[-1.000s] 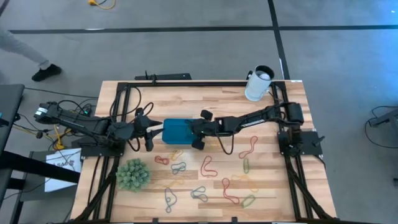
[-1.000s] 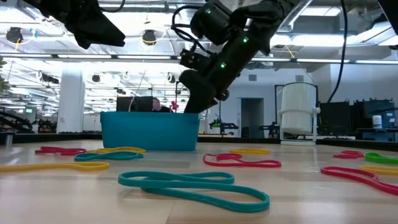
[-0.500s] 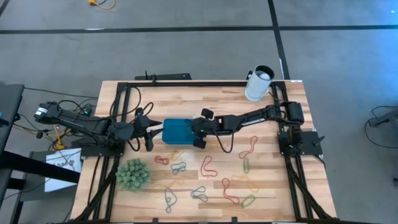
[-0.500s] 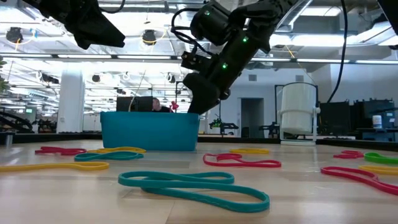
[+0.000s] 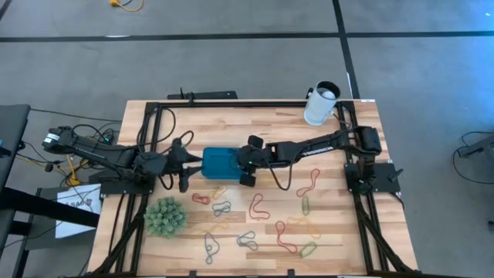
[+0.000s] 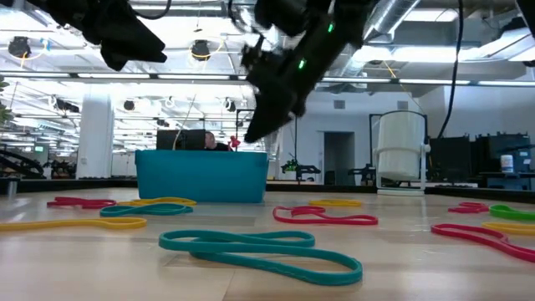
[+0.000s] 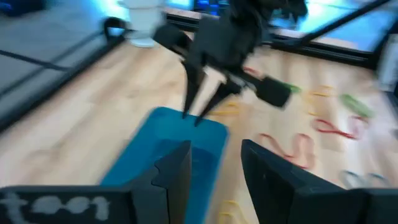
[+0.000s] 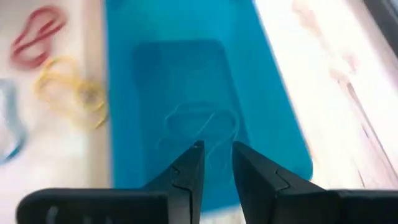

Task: Pick and place items into bin
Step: Put the blue rubber band into the blue bin

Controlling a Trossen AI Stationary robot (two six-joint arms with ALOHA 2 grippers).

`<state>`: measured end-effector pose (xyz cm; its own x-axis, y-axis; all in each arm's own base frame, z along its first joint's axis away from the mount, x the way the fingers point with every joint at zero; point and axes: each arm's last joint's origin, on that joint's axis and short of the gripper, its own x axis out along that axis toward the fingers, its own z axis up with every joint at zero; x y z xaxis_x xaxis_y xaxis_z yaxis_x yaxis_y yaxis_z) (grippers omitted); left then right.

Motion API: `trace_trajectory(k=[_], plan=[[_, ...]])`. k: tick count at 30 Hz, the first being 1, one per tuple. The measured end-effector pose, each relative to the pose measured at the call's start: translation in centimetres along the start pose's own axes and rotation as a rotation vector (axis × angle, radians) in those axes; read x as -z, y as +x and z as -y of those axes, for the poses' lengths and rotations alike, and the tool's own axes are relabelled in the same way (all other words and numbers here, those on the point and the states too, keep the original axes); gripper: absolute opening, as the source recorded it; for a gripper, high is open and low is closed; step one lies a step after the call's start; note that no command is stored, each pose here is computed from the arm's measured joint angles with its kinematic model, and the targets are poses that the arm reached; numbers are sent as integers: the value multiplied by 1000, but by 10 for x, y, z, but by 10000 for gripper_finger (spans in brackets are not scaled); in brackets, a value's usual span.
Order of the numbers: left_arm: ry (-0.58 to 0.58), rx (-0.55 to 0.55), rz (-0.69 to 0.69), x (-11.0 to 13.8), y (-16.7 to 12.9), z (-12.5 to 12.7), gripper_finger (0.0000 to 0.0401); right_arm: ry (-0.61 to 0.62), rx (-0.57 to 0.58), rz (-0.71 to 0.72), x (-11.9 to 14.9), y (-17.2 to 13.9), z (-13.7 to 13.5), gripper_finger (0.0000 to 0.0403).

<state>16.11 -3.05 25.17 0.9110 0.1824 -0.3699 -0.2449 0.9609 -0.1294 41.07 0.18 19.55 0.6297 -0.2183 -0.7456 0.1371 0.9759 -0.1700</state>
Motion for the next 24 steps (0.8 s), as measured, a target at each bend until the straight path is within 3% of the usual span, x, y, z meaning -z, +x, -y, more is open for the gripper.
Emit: trace_trajectory(k=[4,11,19,24], plan=[[-21,94,-30,10,10,5,130,-85,-22,82,-20,-31,-8,76],[-85,133,-146,27,36,15,130,-127,-54,223,-37,-100,-11,76],[-98,352,-151,39,78,41,130,-113,-74,349,-39,-179,2,76],[-57,357,-282,59,103,54,130,-105,-84,394,-37,-204,6,76]])
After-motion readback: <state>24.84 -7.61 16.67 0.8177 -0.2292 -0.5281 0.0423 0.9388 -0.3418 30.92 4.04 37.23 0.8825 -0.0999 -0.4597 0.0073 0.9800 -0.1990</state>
